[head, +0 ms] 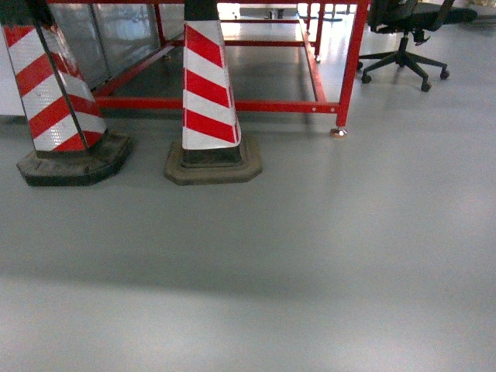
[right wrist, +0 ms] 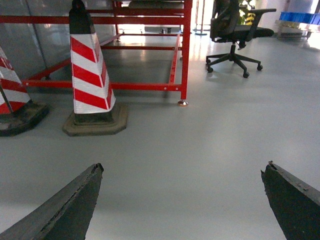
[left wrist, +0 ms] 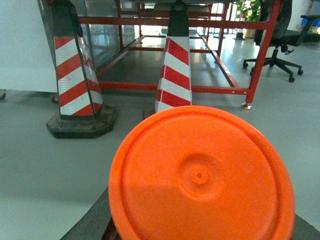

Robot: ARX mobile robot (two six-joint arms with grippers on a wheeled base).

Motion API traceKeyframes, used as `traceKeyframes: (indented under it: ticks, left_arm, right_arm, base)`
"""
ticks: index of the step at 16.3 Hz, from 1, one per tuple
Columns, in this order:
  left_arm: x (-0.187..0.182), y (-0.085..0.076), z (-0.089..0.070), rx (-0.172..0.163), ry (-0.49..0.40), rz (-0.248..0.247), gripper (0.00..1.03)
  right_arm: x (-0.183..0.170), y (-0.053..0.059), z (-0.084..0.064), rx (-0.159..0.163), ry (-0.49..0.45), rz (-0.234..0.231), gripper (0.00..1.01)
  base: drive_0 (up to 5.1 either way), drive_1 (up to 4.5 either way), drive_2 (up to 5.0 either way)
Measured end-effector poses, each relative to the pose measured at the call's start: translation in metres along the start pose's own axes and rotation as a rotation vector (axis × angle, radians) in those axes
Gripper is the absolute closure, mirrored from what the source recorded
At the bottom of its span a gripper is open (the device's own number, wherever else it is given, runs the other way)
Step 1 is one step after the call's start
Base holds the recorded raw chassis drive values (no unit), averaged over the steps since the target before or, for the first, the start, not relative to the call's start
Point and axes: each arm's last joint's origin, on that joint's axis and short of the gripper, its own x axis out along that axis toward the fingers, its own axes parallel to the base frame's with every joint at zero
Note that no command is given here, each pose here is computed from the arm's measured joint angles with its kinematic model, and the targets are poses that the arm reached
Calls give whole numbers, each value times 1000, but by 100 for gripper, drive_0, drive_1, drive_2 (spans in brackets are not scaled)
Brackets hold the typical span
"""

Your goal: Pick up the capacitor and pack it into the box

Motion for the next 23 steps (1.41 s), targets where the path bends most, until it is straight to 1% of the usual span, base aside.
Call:
traceKeyframes:
  ticks: [8,11,12,13,16,23]
  left_arm:
    - [0,0,0,0,2,0,59]
    - [0,0,0,0,4,6,59]
    - [0,0,0,0,-1,2,59]
    - [0,0,-1,0,5,2,59]
    - [0,0,0,0,2,2,59]
    - [0,0,0,0,3,2,59]
  right_arm:
    - [0,0,0,0,-3,0,3]
    - [0,0,1,0,-6,5,3]
    - [0,0,0,0,5,3,3]
    - [0,0,1,0,-6,3,3]
    - [0,0,0,0,0,3,3]
    - [0,0,0,0,-1,3,3]
  base:
    - [-497,244,244]
    - [0,0,0]
    - [0,0,0]
    - [0,0,0]
    - [1,54,-52]
    - [293,197,-499]
